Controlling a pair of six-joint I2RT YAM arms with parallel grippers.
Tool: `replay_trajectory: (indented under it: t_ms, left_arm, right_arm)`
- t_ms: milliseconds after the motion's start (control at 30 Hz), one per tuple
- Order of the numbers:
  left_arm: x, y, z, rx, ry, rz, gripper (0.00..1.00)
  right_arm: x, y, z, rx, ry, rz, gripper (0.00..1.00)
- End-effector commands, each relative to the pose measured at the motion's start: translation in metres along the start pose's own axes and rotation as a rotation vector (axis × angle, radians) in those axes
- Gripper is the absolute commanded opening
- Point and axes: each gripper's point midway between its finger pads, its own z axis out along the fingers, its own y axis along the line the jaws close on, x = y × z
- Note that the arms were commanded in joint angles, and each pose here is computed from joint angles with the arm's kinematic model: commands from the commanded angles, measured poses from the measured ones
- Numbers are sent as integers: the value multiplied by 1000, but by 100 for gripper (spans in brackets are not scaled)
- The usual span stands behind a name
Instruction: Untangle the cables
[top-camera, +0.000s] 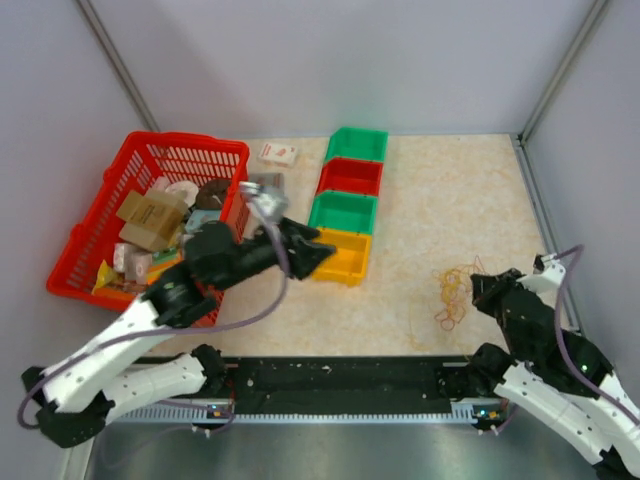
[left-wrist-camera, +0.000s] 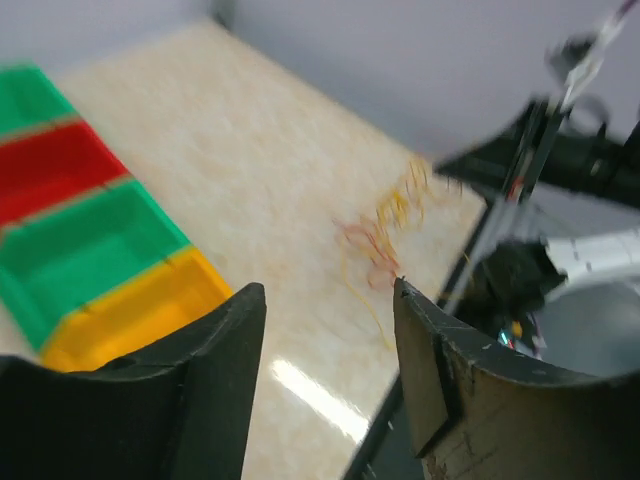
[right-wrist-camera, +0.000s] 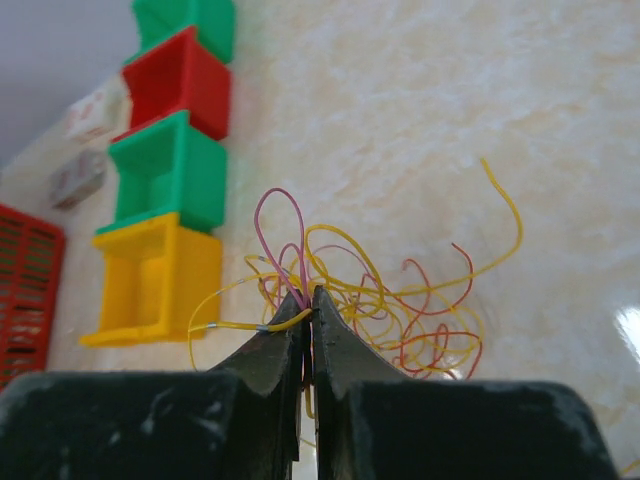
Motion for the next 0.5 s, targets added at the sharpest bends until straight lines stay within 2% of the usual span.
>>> replay_trajectory:
  t_ms: [0,67,133,167,200,233,333,467]
  left_arm:
    - [98,-41,56,300,231,-209,60]
    - [123,-47,74,357,271,-287,61]
    - [142,-65,83,500,305,-357,63]
    - [152,-71,88,538,332,-407,76]
    - [161,-74,95,561,351,-439,94]
    - [172,-74,100,562,377,-467,95]
    - [192,-78,112,564,409,-505,93]
    - [221,-80,129,511,470,-495,75]
  right_arm:
    - [-34,63,-36,-389,-29,-55,0]
    - [-35,75,-46,-465,-7,-53,0]
    - [-37,89,-55,-537,11,-46,0]
    - [-38,95,-60,-571,16,-41,0]
    - [-40,99,-63,-592,17,-36,0]
    - [-41,102,-65,-606,17,-30,0]
    - [-45,107,-69,-636,15,-21,0]
    - [-44,113,-71,-661,21,-11,0]
